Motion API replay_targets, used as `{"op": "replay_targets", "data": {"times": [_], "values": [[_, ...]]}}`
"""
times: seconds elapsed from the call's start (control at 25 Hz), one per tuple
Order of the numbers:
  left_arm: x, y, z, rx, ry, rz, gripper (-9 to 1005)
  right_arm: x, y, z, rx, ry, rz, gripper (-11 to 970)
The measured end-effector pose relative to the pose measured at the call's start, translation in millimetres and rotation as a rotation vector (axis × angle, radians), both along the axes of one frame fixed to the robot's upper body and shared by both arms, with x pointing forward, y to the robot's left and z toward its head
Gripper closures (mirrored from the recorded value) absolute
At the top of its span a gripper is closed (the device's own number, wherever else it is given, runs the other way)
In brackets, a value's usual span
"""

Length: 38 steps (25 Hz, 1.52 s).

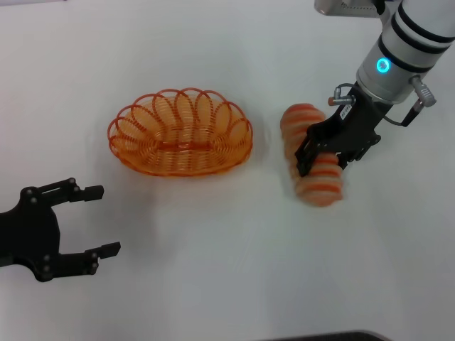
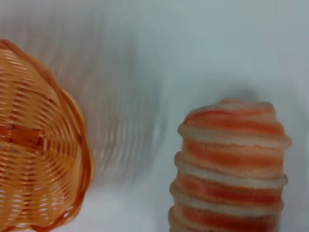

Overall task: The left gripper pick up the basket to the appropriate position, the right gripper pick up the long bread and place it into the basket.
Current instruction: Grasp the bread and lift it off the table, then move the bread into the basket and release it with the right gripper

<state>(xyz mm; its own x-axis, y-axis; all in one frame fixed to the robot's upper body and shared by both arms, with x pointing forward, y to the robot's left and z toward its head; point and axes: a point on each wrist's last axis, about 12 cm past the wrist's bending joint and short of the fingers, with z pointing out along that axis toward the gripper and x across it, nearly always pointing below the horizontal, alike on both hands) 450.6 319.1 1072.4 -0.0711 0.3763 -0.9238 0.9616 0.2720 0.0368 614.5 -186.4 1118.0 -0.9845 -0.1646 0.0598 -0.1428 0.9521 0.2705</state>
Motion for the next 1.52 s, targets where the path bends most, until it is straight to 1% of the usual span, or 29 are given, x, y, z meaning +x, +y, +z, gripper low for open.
{"op": "replay_targets", "data": {"times": [0.12, 0.28, 0.48, 0.52, 0.56, 0.6, 0.64, 0.72, 0.88, 1.0, 1.12, 1.2, 1.28, 1.4, 1.52], "values": [[0.1, -0.1, -0.6, -0.001, 0.001, 0.003, 166, 1.0, 0.5, 0.5, -0.013, -0.018, 0.022, 190], [1.0, -0.2, -2.0, 0.001, 0.007, 0.014, 166, 7.0, -0.2, 5.1, -0.021, -0.082, 0.044, 312], [2.0, -1.7, -5.7, -0.005, 0.019, 0.029, 166, 21.7, -8.3, 19.7, -0.012, -0.249, 0.061, 357], [2.4, -1.9, -6.3, -0.006, 0.021, 0.033, 166, 25.2, -10.0, 24.3, -0.012, -0.293, 0.073, 361], [2.8, -2.2, -6.7, -0.006, 0.022, 0.034, 167, 33.3, -11.5, 37.1, -0.012, -0.389, 0.101, 366], [3.7, -2.8, -7.4, -0.007, 0.025, 0.036, 167, 36.9, -11.3, 43.1, -0.008, -0.434, 0.122, 370], [4.3, -3.1, -8.3, -0.006, 0.029, 0.039, 167, 36.9, -11.3, 43.1, -0.008, -0.434, 0.122, 375], [5.7, -3.8, -10.0, -0.004, 0.038, 0.043, 167, 43.2, -9.9, 54.1, 0.007, -0.516, 0.166, 384], [6.5, -4.1, -11.4, -0.002, 0.048, 0.051, 167, 50.8, 0.6, 74.0, 0.087, -0.652, 0.307, 402], [5.3, -2.7, -12.9, -0.001, 0.061, 0.065, 167, 48.3, 15.6, 89.2, 0.181, -0.711, 0.489, 427], [3.9, -1.5, -16.5, 0.008, 0.072, 0.083, 167, 41.8, 27.8, 102.7, 0.255, -0.741, 0.661, 459], [2.8, -1.4, -19.1, 0.014, 0.083, 0.086, 167, 36.5, 34.4, 106.8, 0.282, -0.737, 0.765, 475], [1.6, -1.4, -21.6, 0.017, 0.094, 0.09, 167, 29.7, 41.3, 107.1, 0.3, -0.709, 0.854, 490], [0.4, -1.9, -25.3, 0.017, 0.107, 0.098, 167, 20.7, 50.5, 102.9, 0.307, -0.66, 0.944, 515], [-0.6, -1.1, -27.2, 0.023, 0.108, 0.104, 167, 14.0, 56.1, 96.6, 0.287, -0.613, 1.002, 544]]}}
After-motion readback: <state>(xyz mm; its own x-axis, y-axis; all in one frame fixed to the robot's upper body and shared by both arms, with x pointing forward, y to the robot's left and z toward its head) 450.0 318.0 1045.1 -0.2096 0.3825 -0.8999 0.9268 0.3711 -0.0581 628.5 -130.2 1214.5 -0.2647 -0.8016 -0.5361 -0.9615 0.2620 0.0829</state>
